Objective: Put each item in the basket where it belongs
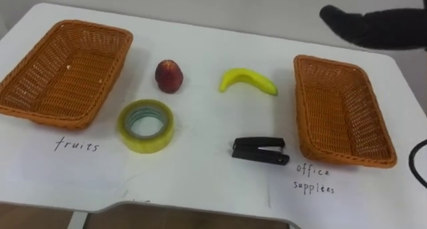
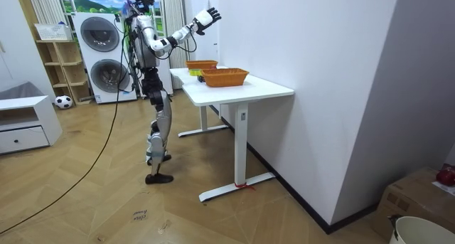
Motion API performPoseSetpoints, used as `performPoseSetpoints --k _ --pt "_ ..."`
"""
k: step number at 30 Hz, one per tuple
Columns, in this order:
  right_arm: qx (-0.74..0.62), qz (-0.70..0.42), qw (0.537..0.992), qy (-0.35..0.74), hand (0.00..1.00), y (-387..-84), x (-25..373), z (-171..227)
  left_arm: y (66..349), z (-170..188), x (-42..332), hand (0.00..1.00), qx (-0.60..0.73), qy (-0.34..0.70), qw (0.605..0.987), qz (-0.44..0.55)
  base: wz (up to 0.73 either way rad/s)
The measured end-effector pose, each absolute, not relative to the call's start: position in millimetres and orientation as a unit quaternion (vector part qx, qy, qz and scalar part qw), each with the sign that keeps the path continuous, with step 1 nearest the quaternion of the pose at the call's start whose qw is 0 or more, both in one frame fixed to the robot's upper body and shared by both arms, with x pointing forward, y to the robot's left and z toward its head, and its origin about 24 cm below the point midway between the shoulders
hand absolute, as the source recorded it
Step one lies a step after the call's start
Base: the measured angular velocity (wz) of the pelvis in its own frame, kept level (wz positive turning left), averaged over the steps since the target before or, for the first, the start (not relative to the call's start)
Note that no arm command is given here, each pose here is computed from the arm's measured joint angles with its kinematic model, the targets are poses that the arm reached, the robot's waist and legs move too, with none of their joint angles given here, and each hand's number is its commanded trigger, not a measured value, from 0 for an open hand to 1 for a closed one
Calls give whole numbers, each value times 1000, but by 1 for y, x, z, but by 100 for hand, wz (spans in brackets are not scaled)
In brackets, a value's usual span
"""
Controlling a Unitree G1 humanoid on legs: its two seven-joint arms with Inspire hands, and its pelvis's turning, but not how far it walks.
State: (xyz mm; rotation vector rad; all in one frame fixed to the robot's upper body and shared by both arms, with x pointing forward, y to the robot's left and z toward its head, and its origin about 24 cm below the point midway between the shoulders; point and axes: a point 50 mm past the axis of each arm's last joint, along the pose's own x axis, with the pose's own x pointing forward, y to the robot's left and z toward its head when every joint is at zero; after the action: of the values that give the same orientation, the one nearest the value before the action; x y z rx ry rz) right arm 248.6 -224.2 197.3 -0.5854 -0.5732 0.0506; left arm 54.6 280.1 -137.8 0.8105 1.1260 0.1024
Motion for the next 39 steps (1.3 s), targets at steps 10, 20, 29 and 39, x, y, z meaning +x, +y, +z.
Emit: performPoseSetpoints --k 10,20,29,39 --pt "-343 110 911 -201 0 -210 256 172 279 -138 60 0 384 517 764 29 -2" --pt "-386 166 895 -151 0 -204 251 152 278 -137 71 0 388 509 769 19 1" --pt "-399 224 885 -90 0 -199 251 130 273 -137 78 0 396 498 771 6 0" --pt "-402 265 874 -63 0 -193 249 119 273 -137 80 0 397 496 772 5 0"
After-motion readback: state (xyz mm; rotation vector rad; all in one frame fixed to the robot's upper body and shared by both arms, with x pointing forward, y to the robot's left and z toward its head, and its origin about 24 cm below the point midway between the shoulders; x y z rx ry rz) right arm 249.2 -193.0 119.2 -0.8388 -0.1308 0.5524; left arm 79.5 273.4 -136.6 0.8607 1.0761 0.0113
